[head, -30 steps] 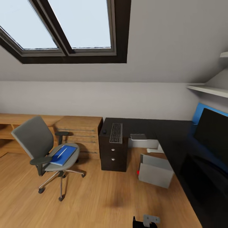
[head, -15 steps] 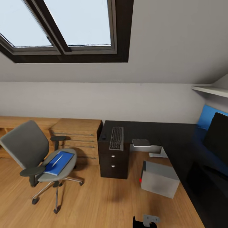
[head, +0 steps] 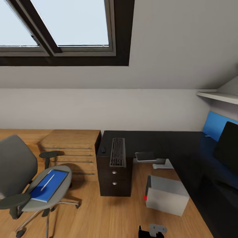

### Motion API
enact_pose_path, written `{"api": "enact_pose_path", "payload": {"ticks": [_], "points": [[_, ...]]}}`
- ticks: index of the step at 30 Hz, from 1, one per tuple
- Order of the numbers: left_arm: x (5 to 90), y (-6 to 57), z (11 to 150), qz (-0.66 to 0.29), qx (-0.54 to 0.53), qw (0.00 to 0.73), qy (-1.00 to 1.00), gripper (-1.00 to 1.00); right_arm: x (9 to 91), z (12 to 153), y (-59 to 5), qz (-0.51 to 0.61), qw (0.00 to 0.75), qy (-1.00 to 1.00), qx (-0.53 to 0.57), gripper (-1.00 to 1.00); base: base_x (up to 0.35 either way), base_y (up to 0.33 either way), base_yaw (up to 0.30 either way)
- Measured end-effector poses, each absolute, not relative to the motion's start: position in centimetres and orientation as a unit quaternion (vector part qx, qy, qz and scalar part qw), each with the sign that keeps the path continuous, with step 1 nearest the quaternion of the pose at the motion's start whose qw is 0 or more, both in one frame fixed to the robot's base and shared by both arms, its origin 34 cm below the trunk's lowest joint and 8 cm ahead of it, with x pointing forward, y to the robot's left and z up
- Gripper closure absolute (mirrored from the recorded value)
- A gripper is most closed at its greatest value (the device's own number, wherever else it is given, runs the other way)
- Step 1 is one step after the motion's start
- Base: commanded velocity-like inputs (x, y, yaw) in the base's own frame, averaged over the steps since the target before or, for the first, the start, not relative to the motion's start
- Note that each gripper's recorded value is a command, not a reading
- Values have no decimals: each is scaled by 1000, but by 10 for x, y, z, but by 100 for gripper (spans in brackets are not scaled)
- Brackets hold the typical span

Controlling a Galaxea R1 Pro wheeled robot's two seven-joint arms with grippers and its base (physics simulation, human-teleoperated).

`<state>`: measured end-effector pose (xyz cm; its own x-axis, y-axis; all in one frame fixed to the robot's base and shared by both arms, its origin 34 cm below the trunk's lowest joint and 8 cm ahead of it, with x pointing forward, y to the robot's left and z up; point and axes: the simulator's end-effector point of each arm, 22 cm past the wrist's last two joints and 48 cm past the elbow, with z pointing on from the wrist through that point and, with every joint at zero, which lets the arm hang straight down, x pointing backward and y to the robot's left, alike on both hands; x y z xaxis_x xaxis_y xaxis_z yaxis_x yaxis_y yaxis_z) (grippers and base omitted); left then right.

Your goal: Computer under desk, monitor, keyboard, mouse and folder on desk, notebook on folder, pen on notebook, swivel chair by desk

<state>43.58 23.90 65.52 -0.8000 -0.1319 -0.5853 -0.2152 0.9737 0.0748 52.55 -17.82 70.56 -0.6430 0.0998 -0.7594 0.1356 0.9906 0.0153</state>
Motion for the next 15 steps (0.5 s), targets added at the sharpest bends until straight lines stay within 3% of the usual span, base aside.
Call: {"api": "enact_pose_path", "payload": {"ticks": [7,15], "points": [[438,239,658,69,-92,306,945,-100,528,709,-178,-21,421,904,65,-100,326,164,-162],[440,239,659,68,-91,310,944,-100,529,710,-177,-20,424,903,66,-100,319,189,-31]]}}
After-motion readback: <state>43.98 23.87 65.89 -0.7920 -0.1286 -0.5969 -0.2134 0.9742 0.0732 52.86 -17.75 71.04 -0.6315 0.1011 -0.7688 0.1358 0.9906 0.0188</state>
